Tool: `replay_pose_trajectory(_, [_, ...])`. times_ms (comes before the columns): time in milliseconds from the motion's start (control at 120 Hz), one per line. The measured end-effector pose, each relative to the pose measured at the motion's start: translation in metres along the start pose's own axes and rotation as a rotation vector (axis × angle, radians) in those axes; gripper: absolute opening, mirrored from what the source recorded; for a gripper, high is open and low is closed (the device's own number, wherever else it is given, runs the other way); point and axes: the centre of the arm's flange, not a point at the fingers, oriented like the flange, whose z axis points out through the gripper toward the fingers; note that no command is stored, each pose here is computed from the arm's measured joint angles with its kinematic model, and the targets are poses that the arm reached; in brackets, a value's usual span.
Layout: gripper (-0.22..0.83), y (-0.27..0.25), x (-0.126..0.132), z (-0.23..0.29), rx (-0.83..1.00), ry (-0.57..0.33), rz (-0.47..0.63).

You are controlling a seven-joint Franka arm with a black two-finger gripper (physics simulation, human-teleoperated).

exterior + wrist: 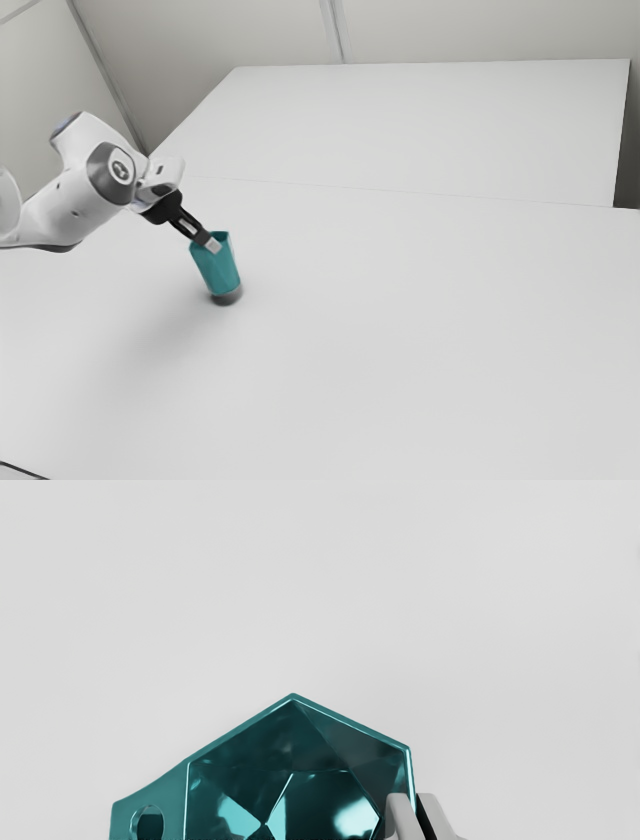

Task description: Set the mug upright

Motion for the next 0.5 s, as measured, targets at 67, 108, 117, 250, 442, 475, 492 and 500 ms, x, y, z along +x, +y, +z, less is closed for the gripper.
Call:
replay_pose_trajectory(67, [-0.17, 0.008, 0.006, 0.004, -0.006, -0.008, -0.003])
replay_pose_trajectory(108, [-0.17, 0.012, 0.009, 0.006, -0.009, -0.012, -0.006])
replay_pose_trajectory(117, [-0.17, 0.013, 0.009, 0.006, -0.009, -0.013, -0.007])
replay_pose_trajectory(250, [-0.17, 0.022, 0.015, 0.014, -0.020, -0.025, -0.029])
replay_pose_trajectory(442, [-0.15, 0.024, 0.017, 0.018, -0.018, -0.050, -0.058])
replay_pose_trajectory(475, [-0.13, 0.024, 0.017, 0.017, -0.015, -0.055, -0.060])
replay_pose_trajectory(492, [-0.12, 0.025, 0.018, 0.018, -0.014, -0.058, -0.062])
replay_pose_trajectory(500, [-0.11, 0.025, 0.018, 0.018, -0.014, -0.060, -0.062])
